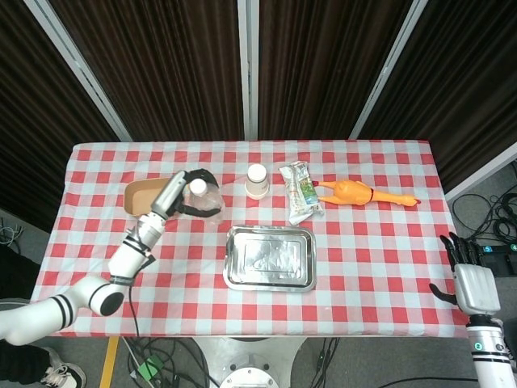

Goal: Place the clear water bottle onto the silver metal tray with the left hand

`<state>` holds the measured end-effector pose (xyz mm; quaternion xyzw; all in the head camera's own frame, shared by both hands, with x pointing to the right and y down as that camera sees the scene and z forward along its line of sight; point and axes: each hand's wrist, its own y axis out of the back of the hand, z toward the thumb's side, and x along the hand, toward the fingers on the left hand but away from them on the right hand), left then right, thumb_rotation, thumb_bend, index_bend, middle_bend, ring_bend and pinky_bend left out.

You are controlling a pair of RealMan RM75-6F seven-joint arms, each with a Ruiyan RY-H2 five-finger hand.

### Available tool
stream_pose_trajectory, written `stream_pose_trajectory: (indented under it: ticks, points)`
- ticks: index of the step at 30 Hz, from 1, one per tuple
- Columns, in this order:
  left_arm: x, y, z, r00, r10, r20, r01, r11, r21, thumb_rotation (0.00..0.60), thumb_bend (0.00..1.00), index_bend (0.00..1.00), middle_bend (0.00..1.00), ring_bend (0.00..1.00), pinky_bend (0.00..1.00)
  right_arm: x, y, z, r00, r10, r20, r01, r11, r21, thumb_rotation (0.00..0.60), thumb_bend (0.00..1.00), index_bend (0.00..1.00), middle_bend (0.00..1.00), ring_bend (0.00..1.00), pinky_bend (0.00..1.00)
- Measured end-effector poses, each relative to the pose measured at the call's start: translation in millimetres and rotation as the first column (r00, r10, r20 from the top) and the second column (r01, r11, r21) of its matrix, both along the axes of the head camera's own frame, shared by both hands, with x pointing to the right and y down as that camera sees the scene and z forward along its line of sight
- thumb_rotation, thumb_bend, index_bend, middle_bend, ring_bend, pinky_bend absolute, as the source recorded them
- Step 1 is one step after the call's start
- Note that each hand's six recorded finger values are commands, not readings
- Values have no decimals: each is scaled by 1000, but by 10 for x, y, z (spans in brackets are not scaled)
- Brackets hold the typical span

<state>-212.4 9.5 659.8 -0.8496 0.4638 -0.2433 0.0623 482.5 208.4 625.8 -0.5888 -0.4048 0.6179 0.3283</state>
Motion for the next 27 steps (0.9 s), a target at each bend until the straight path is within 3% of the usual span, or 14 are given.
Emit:
stream_pose_trajectory:
  ticks: [5,12,15,20,27]
  points:
    - [-220,-60,50,998,-32,50,34,999,-23,600,229,588,624,517,507,-2,-4,5,1000,-3,-3,3,1000,-1,600,101,0,0,0,0]
    - [244,226,135,998,38,-43,-42,996,-81,600,228,588,624,517,507,-12,7,14,1000,-6,-9,6,1000,-3,600,101,0,0,0,0]
    - [366,254,119,996,52,-66,-58,995,-84,600,228,588,624,518,507,-7,9,16,1000,-4,-7,4,1000,-5,600,101,0,0,0,0]
    - [443,285,124,995,37,-95,-46,994,-95,600,228,588,624,517,507,7,5,12,1000,0,-3,0,1000,-3,600,101,0,0,0,0]
    - [639,514,265,989,4,-150,-25,990,-138,600,227,588,624,518,507,27,-2,23,1000,6,-2,-6,1000,-8,600,101,0,0,0,0]
